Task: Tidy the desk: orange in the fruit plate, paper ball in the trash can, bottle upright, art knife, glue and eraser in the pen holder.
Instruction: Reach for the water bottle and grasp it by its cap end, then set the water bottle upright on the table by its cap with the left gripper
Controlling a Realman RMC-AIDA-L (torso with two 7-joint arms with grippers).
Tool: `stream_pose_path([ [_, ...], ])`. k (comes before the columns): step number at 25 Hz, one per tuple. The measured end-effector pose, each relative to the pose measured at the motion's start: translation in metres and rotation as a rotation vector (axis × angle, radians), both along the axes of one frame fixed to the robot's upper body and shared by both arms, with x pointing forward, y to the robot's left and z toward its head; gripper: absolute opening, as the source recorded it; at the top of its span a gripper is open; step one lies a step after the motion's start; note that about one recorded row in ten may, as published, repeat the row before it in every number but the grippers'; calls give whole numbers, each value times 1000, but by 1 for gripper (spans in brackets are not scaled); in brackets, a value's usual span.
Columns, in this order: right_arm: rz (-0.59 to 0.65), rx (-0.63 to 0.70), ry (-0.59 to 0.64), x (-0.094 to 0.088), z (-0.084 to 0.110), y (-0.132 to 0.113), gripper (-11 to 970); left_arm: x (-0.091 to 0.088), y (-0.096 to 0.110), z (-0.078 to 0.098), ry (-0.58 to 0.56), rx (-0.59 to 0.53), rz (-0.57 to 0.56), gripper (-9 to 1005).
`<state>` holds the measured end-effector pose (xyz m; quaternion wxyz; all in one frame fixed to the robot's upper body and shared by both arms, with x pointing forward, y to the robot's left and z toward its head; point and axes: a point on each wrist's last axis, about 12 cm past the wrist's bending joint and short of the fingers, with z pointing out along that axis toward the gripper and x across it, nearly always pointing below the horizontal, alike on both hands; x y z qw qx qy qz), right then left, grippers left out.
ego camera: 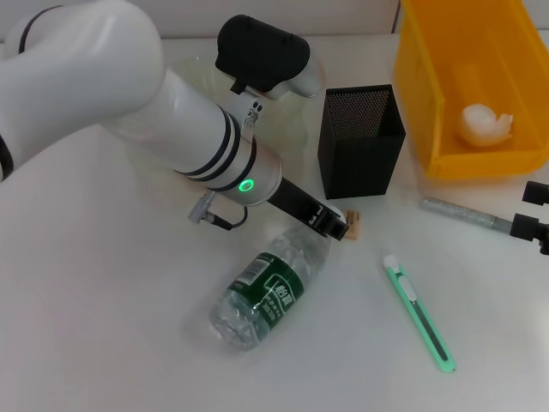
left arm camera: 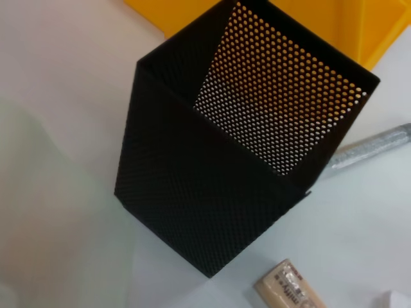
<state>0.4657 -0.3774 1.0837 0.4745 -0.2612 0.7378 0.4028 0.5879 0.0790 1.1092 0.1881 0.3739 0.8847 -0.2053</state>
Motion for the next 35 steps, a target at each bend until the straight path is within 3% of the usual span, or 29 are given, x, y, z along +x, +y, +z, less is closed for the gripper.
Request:
stream_pose_path([
  [13, -5, 2, -2, -1, 0, -1, 752, -10, 0, 4, -27, -39, -28, 450],
  [18, -8, 3, -4, -1, 0, -1, 751, -14, 11, 11, -57, -100, -4, 448],
  [20, -9, 4, -6, -1, 0, -1, 751, -21, 26, 19, -107, -187, 19, 447],
  [24, -4, 6, -12, 2, 2, 0, 751, -24, 33, 24, -127, -233, 22, 446],
  [25, -2, 7, -13, 3, 2, 1, 751, -28, 46, 28, -148, -315, 44, 445],
  [30, 7, 10, -20, 8, 4, 4, 751, -29, 53, 29, -148, -349, 55, 444],
  [31, 7, 10, -20, 8, 4, 4, 751, -31, 66, 29, -159, -405, 71, 443],
  [32, 8, 11, -20, 9, 5, 4, 750, -31, 66, 29, -159, -405, 71, 443],
  [33, 10, 12, -21, 9, 5, 5, 750, -37, 88, 28, -195, -499, 74, 443],
  [35, 15, 15, -26, 13, 7, 6, 750, -37, 88, 28, -195, -499, 74, 443],
])
